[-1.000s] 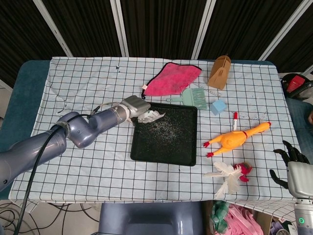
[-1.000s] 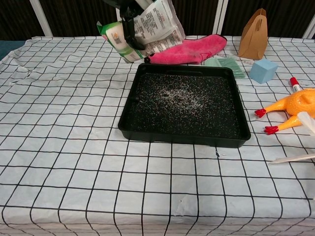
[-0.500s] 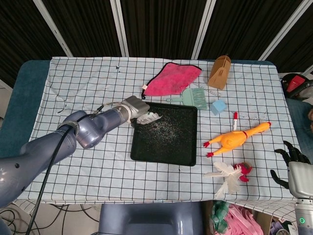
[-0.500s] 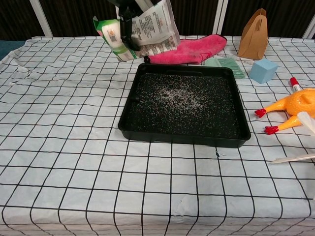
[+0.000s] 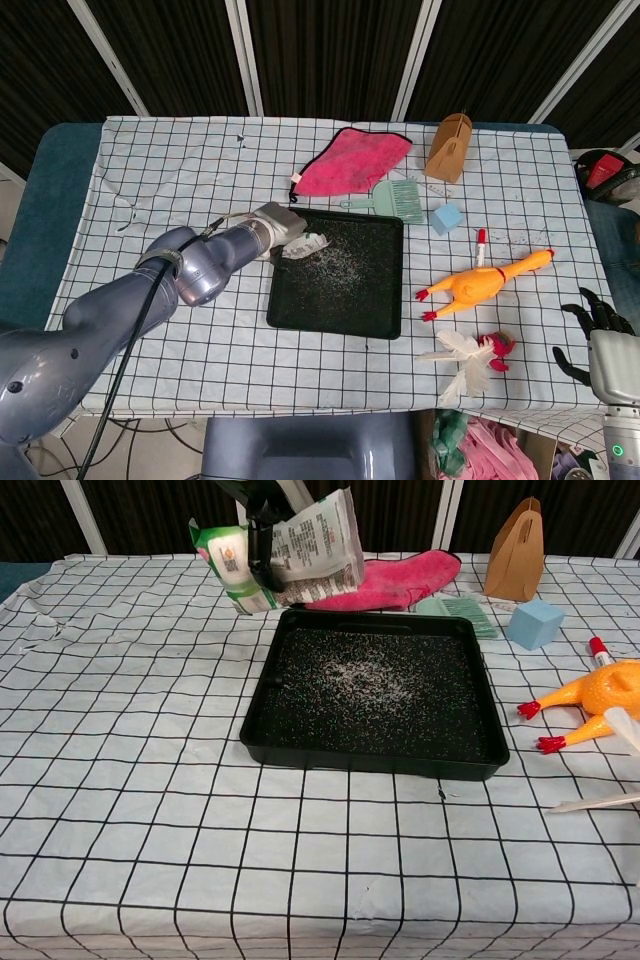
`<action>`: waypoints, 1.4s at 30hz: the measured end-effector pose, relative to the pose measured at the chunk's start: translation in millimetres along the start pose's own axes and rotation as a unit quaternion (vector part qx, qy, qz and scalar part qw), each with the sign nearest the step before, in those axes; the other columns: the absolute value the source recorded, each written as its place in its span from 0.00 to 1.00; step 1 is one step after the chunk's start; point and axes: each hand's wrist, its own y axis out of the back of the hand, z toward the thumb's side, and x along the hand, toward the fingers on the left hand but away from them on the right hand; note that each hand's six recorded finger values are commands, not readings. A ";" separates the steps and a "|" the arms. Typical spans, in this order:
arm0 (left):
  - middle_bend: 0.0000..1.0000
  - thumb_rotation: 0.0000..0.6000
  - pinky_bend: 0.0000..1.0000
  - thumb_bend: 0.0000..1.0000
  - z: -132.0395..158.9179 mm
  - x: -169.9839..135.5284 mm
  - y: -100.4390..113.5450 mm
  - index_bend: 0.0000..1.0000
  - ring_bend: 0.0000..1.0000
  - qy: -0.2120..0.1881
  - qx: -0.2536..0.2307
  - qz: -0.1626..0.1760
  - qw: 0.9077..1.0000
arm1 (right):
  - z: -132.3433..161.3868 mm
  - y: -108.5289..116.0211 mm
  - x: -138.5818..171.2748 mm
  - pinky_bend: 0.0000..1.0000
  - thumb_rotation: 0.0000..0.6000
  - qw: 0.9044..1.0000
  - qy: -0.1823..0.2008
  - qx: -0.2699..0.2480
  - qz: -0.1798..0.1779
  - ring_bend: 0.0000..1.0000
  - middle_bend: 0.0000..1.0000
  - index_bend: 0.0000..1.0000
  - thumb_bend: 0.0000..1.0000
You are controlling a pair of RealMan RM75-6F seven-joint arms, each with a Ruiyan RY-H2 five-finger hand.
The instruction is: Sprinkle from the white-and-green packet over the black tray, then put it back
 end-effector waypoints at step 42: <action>0.46 1.00 0.54 0.71 0.1 10.9 -7.1 0.40 0.37 0.027 -0.012 -0.039 0.999 | -1.1 0.8 -0.1 0.25 1.00 1.000 -0.003 -0.004 -0.002 0.14 0.08 0.28 0.21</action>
